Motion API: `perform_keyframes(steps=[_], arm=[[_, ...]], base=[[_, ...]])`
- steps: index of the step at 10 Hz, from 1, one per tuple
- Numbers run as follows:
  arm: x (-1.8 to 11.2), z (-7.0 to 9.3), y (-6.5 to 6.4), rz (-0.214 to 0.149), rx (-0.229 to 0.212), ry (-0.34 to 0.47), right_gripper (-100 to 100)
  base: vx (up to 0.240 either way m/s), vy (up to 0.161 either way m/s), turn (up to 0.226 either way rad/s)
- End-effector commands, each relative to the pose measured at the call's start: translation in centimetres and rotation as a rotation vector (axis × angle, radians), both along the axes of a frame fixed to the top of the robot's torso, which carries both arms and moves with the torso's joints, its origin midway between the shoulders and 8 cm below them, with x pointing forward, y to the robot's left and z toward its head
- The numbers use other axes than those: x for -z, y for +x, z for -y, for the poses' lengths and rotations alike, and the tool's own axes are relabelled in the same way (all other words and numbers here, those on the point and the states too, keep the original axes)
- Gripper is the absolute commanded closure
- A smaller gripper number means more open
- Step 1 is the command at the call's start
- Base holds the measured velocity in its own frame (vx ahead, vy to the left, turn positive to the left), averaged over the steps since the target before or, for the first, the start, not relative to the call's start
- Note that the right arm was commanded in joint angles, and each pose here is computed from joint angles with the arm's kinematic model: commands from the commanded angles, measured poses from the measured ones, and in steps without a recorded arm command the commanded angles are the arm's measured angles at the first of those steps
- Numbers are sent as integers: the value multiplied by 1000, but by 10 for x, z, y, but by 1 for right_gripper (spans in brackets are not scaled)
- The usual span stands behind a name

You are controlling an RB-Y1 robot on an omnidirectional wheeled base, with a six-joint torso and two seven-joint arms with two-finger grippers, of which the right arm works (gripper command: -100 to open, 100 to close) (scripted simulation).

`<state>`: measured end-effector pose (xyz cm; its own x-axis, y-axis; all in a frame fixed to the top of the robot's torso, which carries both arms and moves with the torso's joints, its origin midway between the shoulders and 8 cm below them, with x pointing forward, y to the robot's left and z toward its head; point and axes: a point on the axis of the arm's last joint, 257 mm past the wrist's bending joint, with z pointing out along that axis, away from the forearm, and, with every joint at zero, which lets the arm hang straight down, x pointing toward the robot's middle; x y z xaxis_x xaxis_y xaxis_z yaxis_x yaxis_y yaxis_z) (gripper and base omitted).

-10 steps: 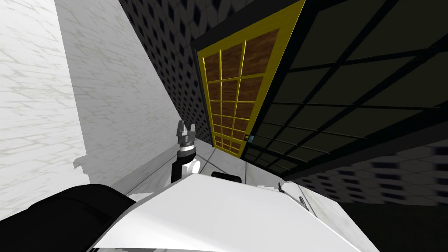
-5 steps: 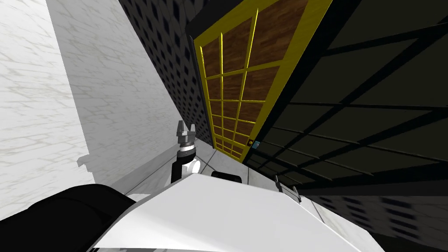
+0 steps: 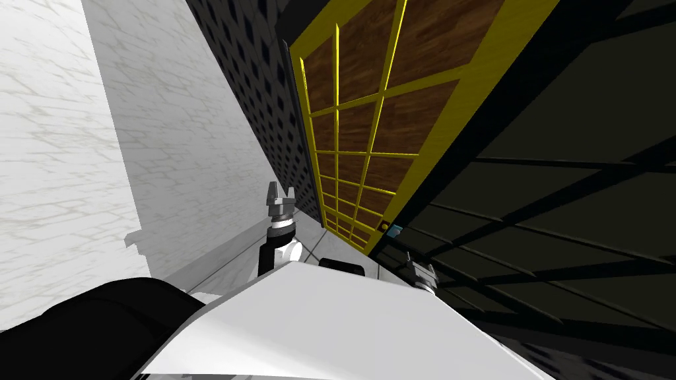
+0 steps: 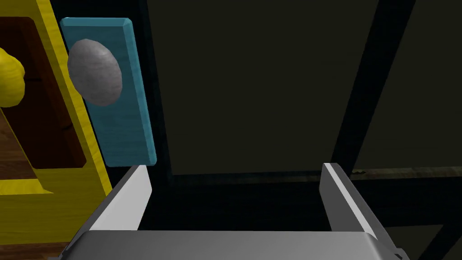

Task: Pull the door open

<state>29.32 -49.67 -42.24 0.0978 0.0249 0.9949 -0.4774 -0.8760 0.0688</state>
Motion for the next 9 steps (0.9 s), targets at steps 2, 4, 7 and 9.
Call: perform_keyframes(steps=[2, 4, 7, 9], arm=[[-14, -15, 32, 58, -37, 14, -100], [-24, -27, 51, 94, -61, 22, -100], [-20, -25, 44, 82, -53, 20, 100], [-20, -25, 44, 82, -53, 20, 100]], base=[[215, 5, 143], [220, 16, 122], [9, 5, -1], [-17, -4, 13]])
